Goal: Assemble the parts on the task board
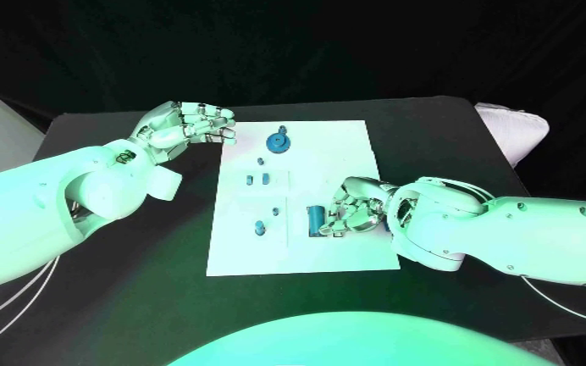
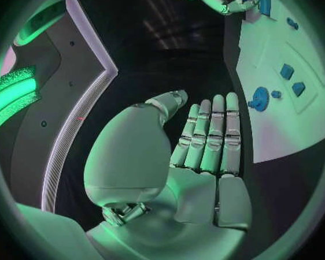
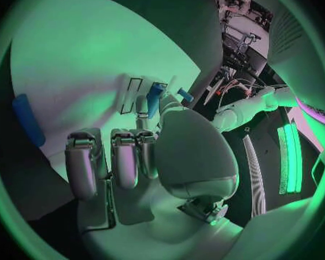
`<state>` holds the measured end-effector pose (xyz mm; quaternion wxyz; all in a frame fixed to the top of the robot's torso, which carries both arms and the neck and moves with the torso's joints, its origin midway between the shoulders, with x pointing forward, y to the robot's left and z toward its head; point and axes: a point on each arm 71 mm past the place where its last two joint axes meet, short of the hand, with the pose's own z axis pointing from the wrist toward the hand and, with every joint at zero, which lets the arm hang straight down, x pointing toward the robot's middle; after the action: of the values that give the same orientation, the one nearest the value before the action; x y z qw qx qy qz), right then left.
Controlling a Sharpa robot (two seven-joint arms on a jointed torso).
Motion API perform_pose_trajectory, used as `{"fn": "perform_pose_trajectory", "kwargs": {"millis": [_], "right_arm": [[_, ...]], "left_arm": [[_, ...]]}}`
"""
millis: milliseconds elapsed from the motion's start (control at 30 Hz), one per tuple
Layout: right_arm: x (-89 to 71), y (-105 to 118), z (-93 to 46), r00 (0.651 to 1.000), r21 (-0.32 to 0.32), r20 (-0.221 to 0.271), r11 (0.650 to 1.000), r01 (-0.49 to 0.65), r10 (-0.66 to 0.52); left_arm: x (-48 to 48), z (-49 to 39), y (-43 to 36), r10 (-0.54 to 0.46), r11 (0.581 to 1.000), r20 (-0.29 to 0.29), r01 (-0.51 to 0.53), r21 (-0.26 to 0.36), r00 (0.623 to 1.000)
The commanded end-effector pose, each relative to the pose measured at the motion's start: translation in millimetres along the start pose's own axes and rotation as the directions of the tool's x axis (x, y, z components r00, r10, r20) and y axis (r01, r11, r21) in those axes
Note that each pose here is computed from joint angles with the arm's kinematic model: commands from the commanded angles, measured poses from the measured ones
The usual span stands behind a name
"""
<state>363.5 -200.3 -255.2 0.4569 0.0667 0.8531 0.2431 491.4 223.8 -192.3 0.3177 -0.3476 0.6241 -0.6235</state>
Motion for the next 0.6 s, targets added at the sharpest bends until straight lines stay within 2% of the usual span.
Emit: {"fn": "perform_pose_trajectory", "kwargs": {"millis": [33, 300, 467, 600], "right_arm": [[0.2, 0.0, -0.1, 1.0, 0.002, 0.004, 1.0, 0.016, -0.016], [0.1, 0.9, -1.6, 1.0, -0.02, 0.003, 1.0, -0.001, 0.001], [-6.3, -4.6, -7.7, 0.996, -0.039, 0.047, 0.997, -0.067, 0.069], [-19.1, -16.0, -15.3, 0.986, -0.037, 0.077, 0.989, -0.142, 0.145]], "left_arm": [[2.1, 0.3, -0.7, -0.009, 1.0, -0.016, 0.01, 0.006, 1.0], [1.9, 0.2, -0.6, -0.009, 1.0, -0.016, 0.009, 0.005, 1.0], [1.8, 0.2, -0.6, -0.009, 1.0, -0.015, 0.009, 0.005, 1.0], [1.8, 0.4, -0.6, -0.009, 1.0, -0.013, 0.009, 0.005, 1.0]]}}
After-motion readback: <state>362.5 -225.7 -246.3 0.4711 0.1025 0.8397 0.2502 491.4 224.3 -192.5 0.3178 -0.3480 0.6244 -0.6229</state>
